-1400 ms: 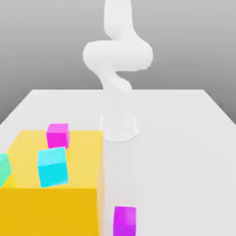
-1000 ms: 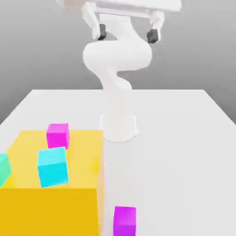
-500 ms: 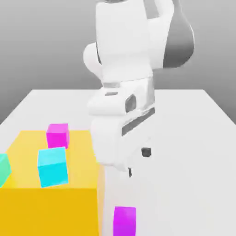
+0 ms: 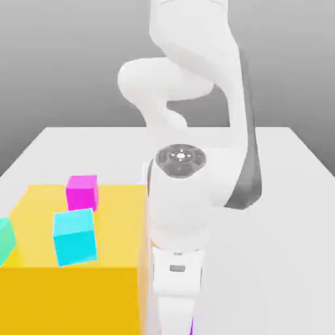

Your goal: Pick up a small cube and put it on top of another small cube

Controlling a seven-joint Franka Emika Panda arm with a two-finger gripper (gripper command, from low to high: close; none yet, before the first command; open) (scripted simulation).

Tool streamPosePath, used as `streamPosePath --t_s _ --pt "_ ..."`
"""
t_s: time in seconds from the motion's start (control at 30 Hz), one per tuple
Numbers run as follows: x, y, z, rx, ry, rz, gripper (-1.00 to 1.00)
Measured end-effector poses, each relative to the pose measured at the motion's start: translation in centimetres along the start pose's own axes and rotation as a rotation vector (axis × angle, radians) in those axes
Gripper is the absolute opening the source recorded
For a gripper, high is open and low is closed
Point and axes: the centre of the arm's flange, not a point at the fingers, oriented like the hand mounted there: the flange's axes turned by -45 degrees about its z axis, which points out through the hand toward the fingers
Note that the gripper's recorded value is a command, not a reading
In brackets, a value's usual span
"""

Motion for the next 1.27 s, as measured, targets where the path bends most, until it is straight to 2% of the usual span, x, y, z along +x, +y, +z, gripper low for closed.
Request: streamPosePath --t_s 0.13,0.23,0.3,0.43,0.67,1.0,1.13,1.17,1.27 --pt "0.0 -0.1 0.6 0.002 0.001 0.0 -1.0" --pt "0.0 0.1 -1.6 0.001 -0.001 -0.002 -1.0" --pt "0.0 0.0 -4.0 0.002 0.0 -0.001 -1.0" --pt "0.0 2.2 -10.9 -0.071 0.051 -0.114 -1.0" --pt "-5.3 3.3 -23.4 -0.173 0.082 -0.393 -1.0" --pt "-16.8 -5.7 -31.0 -0.001 0.009 -0.702 -1.0" --pt "-16.7 -6.6 -27.3 0.004 -0.002 -0.735 -1.0" --pt "-16.7 -6.7 -26.0 0.004 -0.002 -0.736 1.0" --pt "-16.7 -6.7 -26.0 0.004 -0.002 -0.736 1.0"
